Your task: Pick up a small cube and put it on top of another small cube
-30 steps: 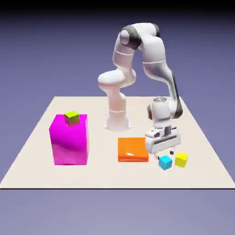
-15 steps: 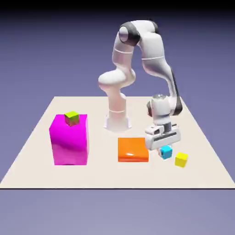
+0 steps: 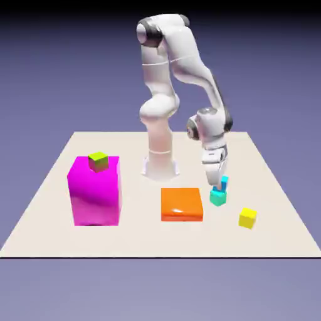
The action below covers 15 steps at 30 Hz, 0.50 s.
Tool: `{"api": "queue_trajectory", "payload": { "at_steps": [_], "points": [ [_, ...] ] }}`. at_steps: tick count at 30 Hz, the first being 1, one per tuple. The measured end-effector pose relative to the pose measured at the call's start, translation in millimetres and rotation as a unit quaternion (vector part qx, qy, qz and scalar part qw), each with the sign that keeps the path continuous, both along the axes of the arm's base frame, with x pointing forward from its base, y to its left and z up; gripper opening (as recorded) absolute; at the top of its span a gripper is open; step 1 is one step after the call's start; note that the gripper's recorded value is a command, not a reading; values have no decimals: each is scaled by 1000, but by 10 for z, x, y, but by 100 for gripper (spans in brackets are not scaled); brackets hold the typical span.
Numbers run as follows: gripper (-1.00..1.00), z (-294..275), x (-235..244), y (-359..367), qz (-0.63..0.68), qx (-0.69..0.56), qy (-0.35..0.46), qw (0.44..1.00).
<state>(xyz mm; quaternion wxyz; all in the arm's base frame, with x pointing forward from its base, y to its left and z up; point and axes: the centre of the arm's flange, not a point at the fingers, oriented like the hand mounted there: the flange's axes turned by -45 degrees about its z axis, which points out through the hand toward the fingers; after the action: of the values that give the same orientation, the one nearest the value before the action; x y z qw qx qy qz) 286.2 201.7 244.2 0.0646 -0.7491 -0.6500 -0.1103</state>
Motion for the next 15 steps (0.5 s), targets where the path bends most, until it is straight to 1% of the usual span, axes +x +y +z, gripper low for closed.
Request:
{"api": "queue_trajectory", "payload": {
  "at_steps": [6, 15],
  "points": [
    [-100, -51, -464, -25, 181, 19, 24, 983],
    [-100, -221, -495, 71, 183, 39, 36, 982]
  ]
}}
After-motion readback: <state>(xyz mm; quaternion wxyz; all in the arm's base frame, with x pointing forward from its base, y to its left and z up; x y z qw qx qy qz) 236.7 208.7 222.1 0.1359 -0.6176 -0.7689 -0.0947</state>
